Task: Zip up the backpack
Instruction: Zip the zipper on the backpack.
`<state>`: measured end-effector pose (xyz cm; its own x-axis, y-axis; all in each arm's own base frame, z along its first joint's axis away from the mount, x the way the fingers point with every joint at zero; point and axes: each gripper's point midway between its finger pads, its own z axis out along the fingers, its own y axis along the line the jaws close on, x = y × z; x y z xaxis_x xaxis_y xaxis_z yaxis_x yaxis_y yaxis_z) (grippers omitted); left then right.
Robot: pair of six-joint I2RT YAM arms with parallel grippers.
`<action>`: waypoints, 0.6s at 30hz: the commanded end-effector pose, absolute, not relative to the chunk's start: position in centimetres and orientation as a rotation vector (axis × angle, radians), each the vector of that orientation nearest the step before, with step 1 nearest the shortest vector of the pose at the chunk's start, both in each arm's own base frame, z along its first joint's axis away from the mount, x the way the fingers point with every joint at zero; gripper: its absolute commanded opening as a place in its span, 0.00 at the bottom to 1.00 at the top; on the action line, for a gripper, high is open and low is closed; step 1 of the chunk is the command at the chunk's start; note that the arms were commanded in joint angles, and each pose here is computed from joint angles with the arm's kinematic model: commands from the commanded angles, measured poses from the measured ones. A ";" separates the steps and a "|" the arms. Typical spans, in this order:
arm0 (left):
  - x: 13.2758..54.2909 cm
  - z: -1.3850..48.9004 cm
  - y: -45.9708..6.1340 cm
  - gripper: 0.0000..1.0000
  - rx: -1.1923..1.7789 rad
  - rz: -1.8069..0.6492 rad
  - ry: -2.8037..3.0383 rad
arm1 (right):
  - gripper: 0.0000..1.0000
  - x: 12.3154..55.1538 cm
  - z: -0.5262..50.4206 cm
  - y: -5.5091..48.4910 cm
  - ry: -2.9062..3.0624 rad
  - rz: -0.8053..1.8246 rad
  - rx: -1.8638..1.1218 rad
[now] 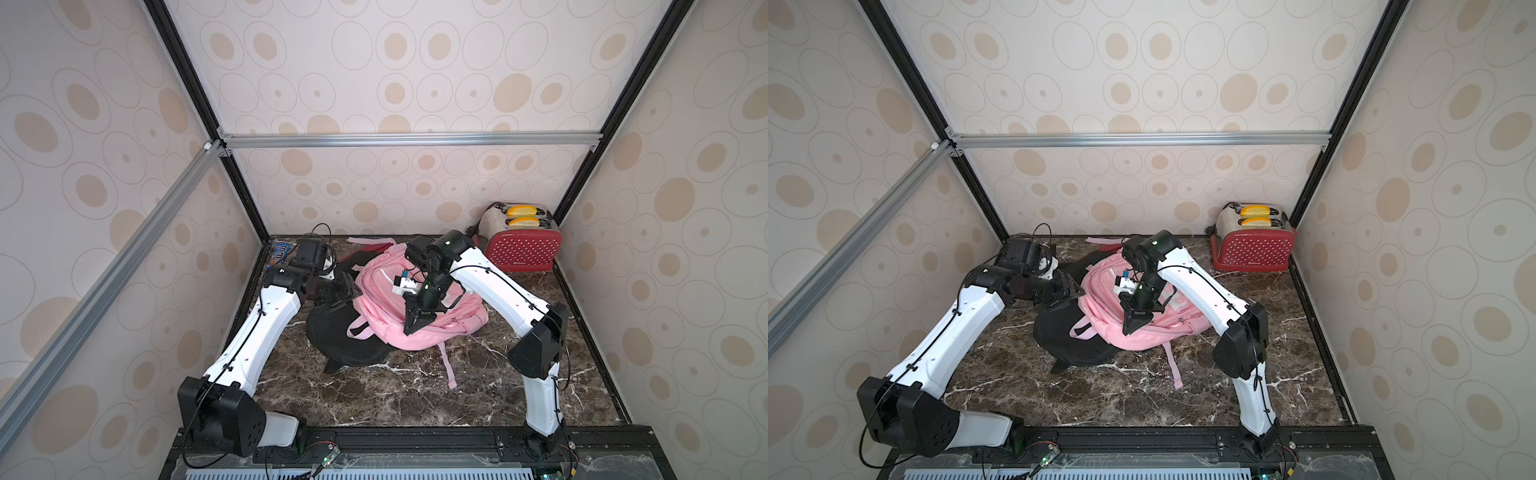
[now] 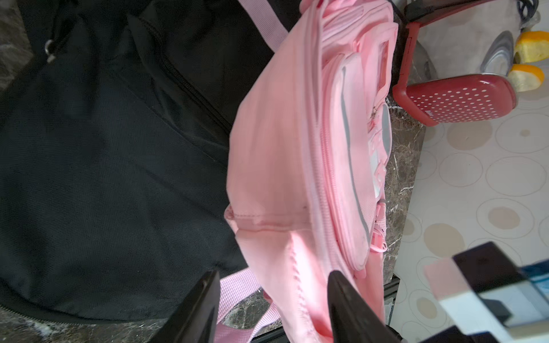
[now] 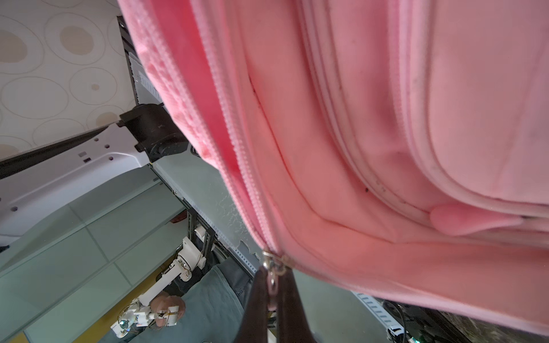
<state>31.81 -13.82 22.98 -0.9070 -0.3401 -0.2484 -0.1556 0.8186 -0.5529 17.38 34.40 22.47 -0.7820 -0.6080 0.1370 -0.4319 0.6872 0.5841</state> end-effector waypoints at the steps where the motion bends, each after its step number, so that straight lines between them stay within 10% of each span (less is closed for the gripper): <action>1: 31.8 25.0 -13.6 0.60 -0.312 -0.747 2.659 | 0.00 13.7 24.3 31.1 -2.498 -0.664 0.803; 18: 33.3 20.6 -15.2 0.60 -0.312 -0.773 2.774 | 0.00 12.6 23.2 30.9 -2.454 -0.627 0.848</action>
